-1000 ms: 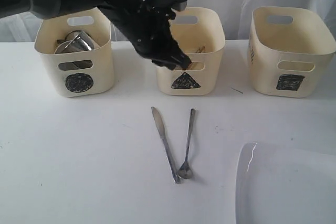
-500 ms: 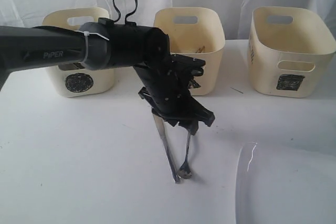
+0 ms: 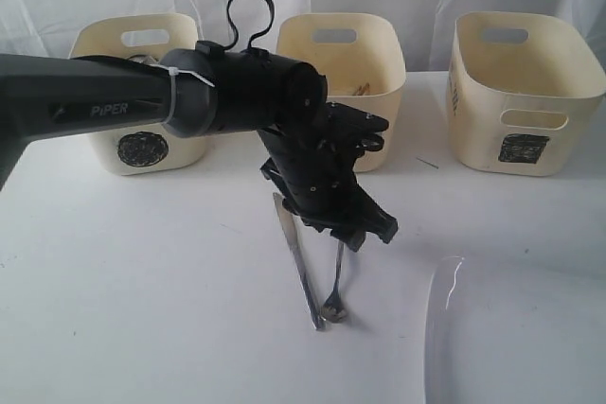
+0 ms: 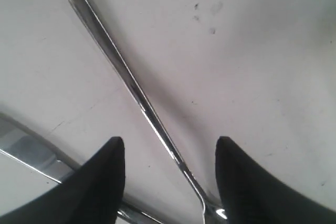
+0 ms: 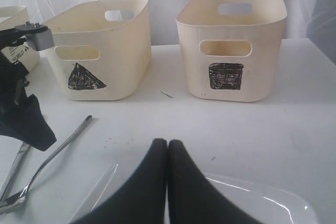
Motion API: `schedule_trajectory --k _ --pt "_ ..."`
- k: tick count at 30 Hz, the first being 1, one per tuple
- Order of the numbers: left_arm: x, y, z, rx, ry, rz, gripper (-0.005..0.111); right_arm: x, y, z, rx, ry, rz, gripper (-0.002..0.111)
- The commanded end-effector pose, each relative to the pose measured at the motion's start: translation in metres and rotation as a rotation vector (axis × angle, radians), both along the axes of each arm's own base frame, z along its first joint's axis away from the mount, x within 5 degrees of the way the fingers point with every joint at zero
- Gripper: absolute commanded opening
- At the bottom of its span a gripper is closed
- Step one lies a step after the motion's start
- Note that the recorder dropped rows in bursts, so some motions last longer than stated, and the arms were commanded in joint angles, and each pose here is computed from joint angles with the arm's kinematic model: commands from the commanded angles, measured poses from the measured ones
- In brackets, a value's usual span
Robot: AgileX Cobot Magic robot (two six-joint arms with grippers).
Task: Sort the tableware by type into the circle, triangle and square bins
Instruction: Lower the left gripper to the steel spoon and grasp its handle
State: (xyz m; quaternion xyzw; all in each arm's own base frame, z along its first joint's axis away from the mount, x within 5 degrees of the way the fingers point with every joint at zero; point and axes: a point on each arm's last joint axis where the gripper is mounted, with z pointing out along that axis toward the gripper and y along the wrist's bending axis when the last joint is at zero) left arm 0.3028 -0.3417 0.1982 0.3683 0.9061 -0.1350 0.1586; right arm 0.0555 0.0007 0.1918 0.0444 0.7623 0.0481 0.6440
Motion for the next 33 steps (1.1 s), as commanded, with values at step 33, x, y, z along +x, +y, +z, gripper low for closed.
schedule_trajectory --k 33 --pt "0.003 -0.006 -0.031 -0.003 0.090 0.150 0.056 0.000 0.000 -0.001 0.002 -0.008 -0.004 0.000"
